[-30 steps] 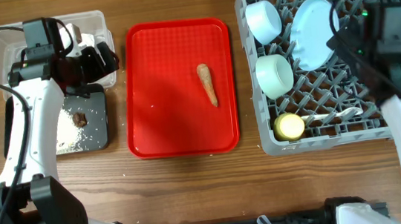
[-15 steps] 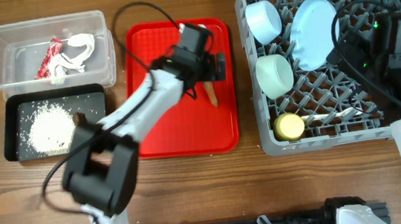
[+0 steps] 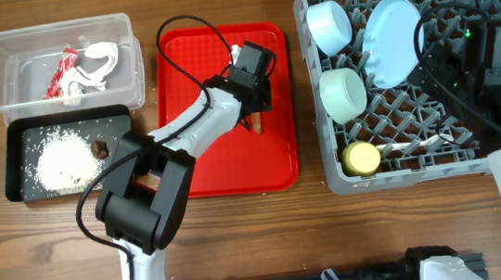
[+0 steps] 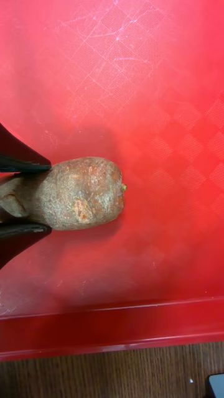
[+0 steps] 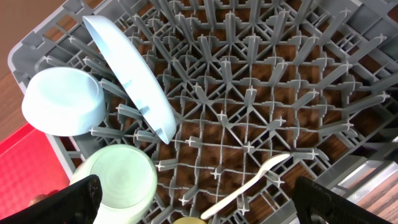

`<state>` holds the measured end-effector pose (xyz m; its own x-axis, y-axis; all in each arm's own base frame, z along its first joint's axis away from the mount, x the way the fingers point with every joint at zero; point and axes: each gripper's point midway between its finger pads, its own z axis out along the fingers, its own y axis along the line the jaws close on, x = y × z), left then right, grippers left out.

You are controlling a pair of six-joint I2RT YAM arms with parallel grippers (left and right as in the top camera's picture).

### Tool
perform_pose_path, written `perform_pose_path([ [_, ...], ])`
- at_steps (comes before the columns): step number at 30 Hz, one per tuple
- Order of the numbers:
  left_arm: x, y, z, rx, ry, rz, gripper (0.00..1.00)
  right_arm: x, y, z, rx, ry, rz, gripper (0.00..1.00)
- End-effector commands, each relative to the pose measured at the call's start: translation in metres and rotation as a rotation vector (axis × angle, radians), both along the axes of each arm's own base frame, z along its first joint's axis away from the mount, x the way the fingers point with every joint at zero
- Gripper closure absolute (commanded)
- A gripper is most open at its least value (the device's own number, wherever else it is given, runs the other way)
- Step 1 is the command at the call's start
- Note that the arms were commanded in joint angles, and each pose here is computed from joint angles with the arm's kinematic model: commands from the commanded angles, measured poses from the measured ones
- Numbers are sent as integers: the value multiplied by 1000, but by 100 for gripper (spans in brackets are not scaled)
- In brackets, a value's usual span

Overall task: Sort waste into correct bins and load items into the dishwasher rack
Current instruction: 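Reach the left gripper to the carrot on the red tray and grasp it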

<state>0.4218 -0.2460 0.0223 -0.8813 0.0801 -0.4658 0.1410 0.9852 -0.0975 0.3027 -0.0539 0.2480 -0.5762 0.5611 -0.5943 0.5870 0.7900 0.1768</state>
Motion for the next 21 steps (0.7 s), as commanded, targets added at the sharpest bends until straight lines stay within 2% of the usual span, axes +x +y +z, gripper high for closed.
perform_pose_path([
  [1, 6, 24, 4, 114, -41, 53, 80, 1, 1, 3, 11, -9, -1, 0],
  [3, 7, 48, 5, 243, -65, 90, 78, 2, 1, 3, 9, -9, 0, 0],
  [10, 7, 41, -3, 212, -50, 69, 61, 1, 2, 2, 15, -7, 1, 0],
  [21, 5, 41, -12, 218, -32, 65, 60, 1, 2, 2, 14, -7, 1, 0],
])
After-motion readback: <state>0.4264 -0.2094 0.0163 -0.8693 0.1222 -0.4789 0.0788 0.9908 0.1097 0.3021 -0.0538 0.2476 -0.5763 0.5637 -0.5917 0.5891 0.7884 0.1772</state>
